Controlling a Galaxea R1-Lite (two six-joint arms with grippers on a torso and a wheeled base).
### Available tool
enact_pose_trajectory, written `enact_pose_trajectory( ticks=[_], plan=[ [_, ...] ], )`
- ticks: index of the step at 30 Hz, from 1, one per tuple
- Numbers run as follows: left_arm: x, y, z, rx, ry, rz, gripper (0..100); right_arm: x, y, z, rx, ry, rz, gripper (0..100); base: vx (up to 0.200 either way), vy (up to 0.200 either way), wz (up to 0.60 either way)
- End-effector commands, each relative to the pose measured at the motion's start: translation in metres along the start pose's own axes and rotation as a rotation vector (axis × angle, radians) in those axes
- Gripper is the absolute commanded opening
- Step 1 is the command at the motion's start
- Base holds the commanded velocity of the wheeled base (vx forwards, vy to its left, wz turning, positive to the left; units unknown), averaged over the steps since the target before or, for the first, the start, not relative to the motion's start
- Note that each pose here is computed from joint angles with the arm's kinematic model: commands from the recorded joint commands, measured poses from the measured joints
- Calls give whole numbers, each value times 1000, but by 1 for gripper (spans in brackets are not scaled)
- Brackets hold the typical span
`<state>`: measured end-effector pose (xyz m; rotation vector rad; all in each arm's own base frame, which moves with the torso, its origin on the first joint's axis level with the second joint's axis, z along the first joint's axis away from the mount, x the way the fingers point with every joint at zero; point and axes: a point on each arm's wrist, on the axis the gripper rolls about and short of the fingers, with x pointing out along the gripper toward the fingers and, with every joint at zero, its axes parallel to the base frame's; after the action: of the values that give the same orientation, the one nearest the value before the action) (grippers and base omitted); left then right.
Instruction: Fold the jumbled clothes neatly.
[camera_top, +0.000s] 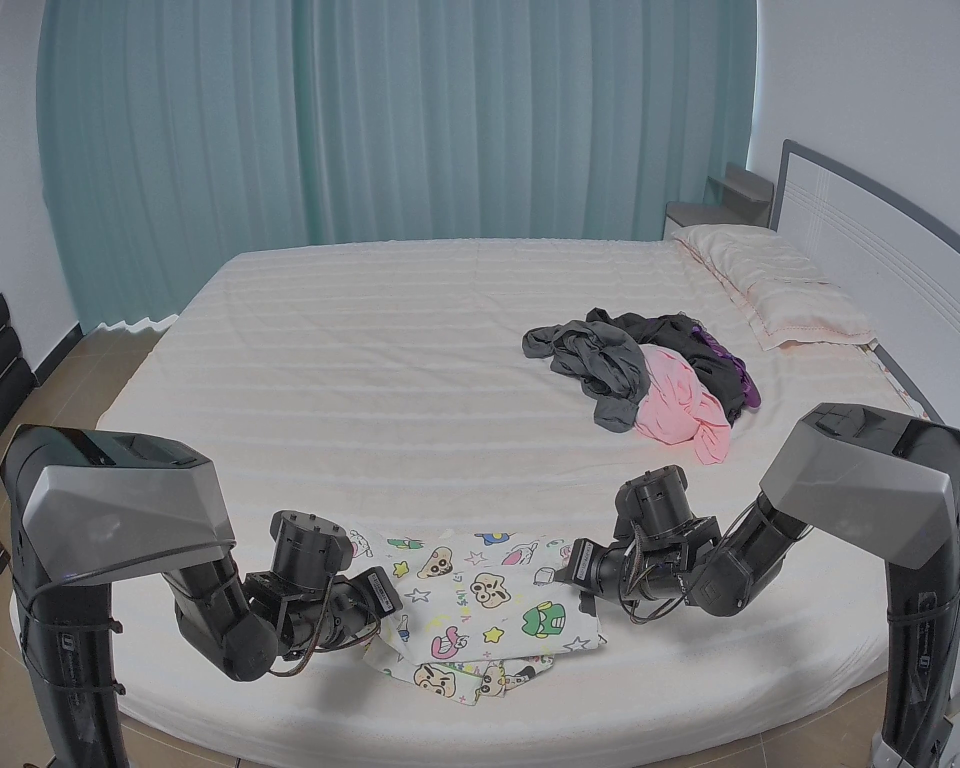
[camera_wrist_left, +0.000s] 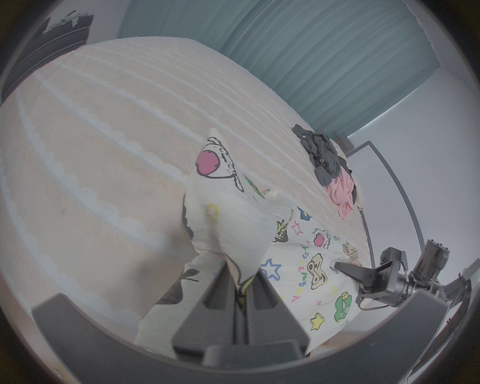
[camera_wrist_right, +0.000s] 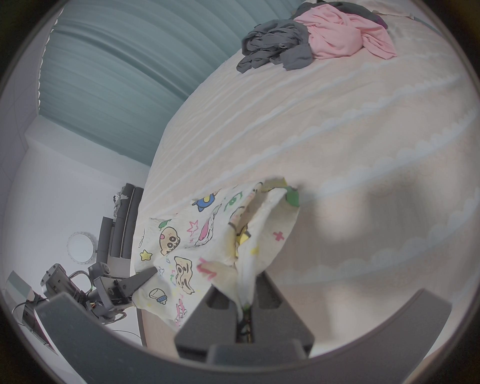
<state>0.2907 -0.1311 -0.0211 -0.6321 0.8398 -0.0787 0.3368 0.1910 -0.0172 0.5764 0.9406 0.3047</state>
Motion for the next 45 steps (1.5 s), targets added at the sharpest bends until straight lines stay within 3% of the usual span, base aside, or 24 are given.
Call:
enact_pose_trajectory(
  ticks=[1,6,10,13,14,16,19,23,26,43,44,45],
  plan=[
    [3,4,-5,0,23,13,100,3,-4,-9,-16,24,-7,100,0,0,0],
    [2,11,-4,-5,25,34,100,-2,-4,-10,-47,27,-10,100,0,0,0],
    [-4,24,5,-34,8,30,100,-17,4,-2,-56,-28,-26,100,0,0,0],
    [-8,33,18,-69,-19,-14,100,-25,0,-5,-55,-31,-49,100,0,0,0],
    [-16,41,31,-98,-26,-89,100,-31,-9,-12,-53,-9,-72,100,0,0,0],
    [-24,47,38,-117,-15,-138,100,-35,-16,-21,-51,26,-90,100,0,0,0],
    [-35,51,47,-141,21,-222,100,-32,-25,-39,-60,85,-56,100,0,0,0],
    [-37,54,57,-206,13,-256,100,-22,-27,-44,-152,35,26,100,0,0,0],
    [-36,51,61,-240,1,-274,100,-19,-29,-49,-172,56,55,100,0,0,0],
    [-35,50,62,-239,-21,-287,100,-14,-26,-53,-224,96,99,100,0,0,0],
    [-35,50,62,-241,-20,-287,100,-14,-26,-53,-223,95,98,0,0,0,0],
    [-35,50,62,-241,-20,-287,100,-14,-26,-53,-223,95,98,0,0,0,0]
  ],
)
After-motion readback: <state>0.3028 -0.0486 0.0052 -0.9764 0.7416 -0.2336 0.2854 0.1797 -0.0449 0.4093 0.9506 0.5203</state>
